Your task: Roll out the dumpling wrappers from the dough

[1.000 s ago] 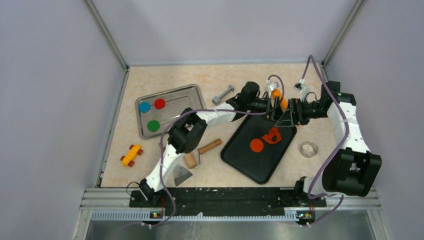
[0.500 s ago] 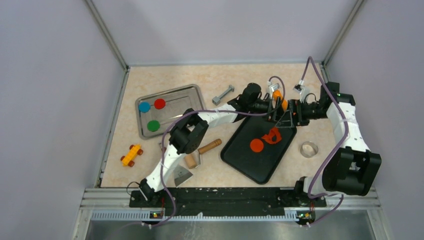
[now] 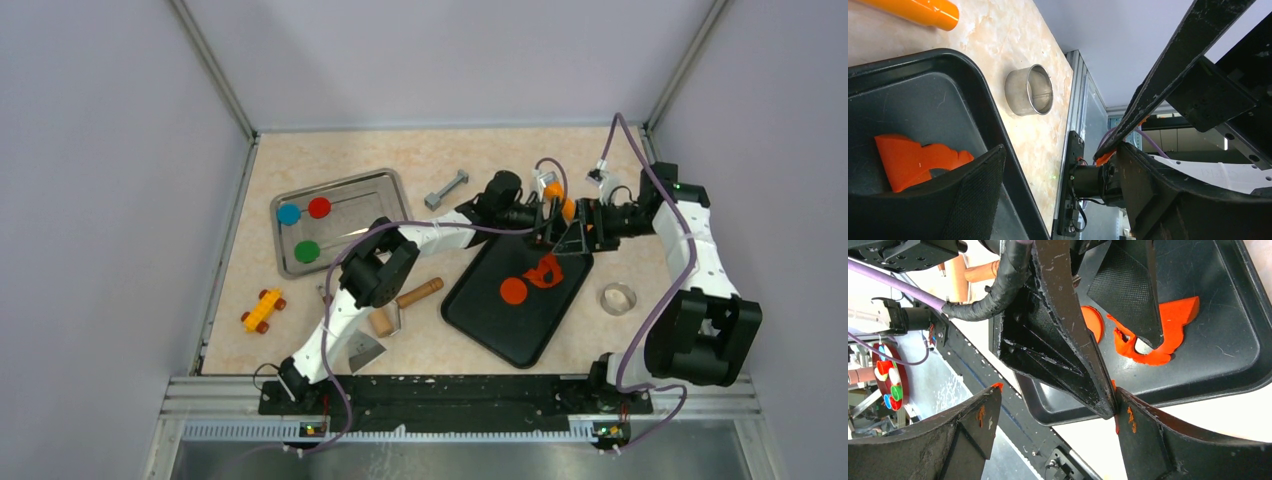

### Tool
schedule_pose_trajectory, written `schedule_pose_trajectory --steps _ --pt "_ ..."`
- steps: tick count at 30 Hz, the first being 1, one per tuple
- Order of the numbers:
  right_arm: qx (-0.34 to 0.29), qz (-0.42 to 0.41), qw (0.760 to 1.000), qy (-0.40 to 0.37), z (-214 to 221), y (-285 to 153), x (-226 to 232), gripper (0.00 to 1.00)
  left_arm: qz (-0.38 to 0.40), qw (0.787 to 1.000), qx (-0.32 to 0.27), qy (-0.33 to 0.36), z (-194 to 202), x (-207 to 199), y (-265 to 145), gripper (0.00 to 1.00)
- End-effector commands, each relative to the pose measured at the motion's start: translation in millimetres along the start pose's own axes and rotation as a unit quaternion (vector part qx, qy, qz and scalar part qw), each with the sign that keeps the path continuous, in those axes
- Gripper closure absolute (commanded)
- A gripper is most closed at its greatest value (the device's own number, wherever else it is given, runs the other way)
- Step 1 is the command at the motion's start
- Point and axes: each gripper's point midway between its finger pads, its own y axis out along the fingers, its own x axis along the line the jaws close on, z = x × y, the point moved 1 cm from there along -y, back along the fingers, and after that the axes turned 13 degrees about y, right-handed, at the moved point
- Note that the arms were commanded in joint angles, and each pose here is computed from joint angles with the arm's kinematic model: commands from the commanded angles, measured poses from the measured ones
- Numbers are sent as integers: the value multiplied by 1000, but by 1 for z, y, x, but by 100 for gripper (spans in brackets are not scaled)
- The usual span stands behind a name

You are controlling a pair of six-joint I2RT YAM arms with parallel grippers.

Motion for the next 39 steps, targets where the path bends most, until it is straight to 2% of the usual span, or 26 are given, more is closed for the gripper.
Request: schedule_pose_trajectory --steps 1,11,19,23,39 --pt "-32 -29 998 -42 -25 -12 24 19 -46 998 8 -37 21 40 -1 18" --pt "-32 -13 998 -52 -31 -14 20 19 -57 998 -6 -27 7 46 -8 18" --pt "-28 8 998 -49 -30 -11 8 20 23 998 -38 46 -30 -3 -20 12" --pt "-26 22 998 -48 -30 -10 2 20 57 995 -36 76 -37 -24 -22 10" --pt "1 -1 999 -37 -16 1 5 18 36 998 -35 47 -29 -24 6 5"
